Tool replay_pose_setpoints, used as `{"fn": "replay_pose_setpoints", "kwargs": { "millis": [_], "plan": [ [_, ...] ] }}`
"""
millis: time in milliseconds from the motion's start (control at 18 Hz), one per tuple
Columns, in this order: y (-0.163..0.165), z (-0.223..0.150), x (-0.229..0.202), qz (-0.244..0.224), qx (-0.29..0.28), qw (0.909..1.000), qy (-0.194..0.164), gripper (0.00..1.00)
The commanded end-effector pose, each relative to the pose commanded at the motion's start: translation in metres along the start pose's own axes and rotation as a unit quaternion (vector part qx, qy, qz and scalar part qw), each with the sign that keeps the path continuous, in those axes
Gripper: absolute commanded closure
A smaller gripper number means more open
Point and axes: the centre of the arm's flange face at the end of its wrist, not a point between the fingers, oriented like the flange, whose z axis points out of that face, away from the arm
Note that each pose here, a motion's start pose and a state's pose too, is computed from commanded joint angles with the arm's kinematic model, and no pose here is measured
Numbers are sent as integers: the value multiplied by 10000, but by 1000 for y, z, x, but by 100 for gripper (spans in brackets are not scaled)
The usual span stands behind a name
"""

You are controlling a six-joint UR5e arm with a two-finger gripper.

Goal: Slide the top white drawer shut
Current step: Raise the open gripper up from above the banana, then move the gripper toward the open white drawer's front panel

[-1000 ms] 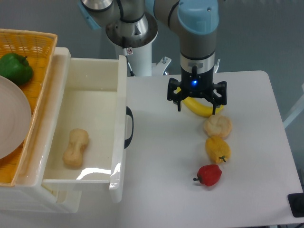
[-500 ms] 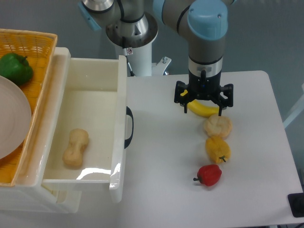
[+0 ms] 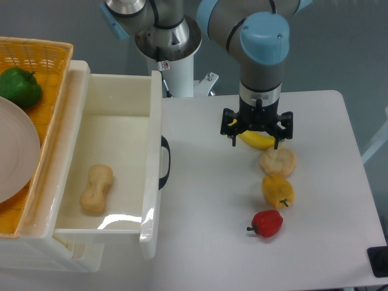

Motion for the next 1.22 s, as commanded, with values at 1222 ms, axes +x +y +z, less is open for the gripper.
{"fn": "replay_pose_setpoints", "kwargs": {
  "millis": [1222],
  "plan": [
    [-27, 78, 33, -710, -74, 9905, 1177, 0]
  ]
}}
